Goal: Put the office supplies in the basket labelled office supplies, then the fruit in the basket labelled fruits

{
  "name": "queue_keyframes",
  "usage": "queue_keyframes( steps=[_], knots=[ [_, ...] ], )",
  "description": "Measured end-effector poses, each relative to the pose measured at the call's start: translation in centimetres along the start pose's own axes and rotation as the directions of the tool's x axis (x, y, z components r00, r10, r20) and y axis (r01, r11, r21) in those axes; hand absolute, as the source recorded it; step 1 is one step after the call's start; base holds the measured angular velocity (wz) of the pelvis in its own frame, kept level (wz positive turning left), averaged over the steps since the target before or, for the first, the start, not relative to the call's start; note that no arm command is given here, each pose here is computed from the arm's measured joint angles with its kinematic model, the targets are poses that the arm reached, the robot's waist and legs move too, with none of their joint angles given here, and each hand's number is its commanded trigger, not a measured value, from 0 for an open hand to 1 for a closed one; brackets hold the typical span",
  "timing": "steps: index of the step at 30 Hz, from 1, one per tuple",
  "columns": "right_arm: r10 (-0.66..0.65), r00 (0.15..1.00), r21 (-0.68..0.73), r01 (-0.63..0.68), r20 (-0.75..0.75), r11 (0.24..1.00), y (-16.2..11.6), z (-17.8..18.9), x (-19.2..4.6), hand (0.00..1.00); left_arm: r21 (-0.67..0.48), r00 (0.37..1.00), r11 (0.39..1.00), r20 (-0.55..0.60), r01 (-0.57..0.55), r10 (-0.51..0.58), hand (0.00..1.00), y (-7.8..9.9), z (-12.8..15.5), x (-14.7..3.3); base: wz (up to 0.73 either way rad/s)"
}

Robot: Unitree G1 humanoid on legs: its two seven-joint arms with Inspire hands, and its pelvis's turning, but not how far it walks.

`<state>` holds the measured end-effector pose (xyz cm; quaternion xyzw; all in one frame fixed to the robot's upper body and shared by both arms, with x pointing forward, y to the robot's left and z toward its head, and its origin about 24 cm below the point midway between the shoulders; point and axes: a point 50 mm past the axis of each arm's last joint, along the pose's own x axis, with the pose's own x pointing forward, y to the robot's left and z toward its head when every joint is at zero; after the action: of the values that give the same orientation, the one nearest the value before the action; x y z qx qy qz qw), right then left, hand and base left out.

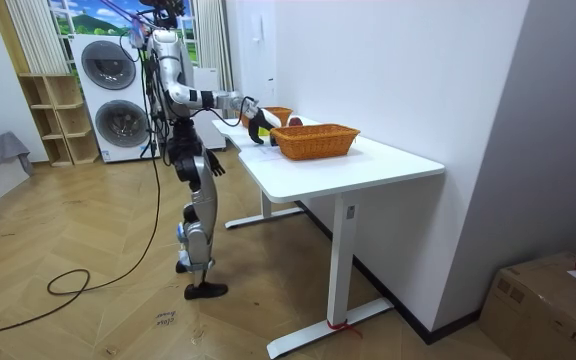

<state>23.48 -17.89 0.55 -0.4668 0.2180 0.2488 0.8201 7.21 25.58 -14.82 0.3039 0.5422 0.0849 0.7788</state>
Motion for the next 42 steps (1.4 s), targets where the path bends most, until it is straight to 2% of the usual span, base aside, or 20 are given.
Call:
queue_keyframes(
  steps=[1, 2, 5, 19, 42],
  knots=[
    [0.001, 1.000, 0.000, -0.001, 0.000, 1.000, 0.0, 0.0, 0.0, 0.75, 0.000, 1.000, 1.000, 0.000, -0.003, 0.003, 0.00, 0.0, 0.0, 0.0, 0.00],
    [0.004, 1.000, 0.000, -0.004, -0.002, 1.000, 0.1, 0.0, 0.0, 1.00, 0.000, 1.000, 1.000, 0.001, -0.007, 0.007, 0.00, 0.0, 0.0, 0.0, 0.00],
    [0.004, 1.000, 0.001, -0.004, -0.003, 1.000, 0.2, 0.0, 0.0, 1.00, -0.001, 1.000, 1.000, 0.004, -0.016, 0.016, 0.00, 0.1, 0.1, 0.0, 0.00],
    [-0.145, 0.989, -0.046, 0.143, -0.035, 0.989, -2.2, 0.4, 1.2, 1.00, 0.011, 0.999, 0.999, 0.013, -0.046, 0.046, 0.00, 0.2, 0.3, 0.0, 0.00],
    [-0.126, 0.992, -0.012, 0.126, -0.005, 0.992, -1.9, 0.7, 1.2, 1.00, 0.025, 1.000, 0.999, 0.005, -0.029, 0.029, 0.00, -0.1, 0.2, 0.0, 0.00]
  ],
)
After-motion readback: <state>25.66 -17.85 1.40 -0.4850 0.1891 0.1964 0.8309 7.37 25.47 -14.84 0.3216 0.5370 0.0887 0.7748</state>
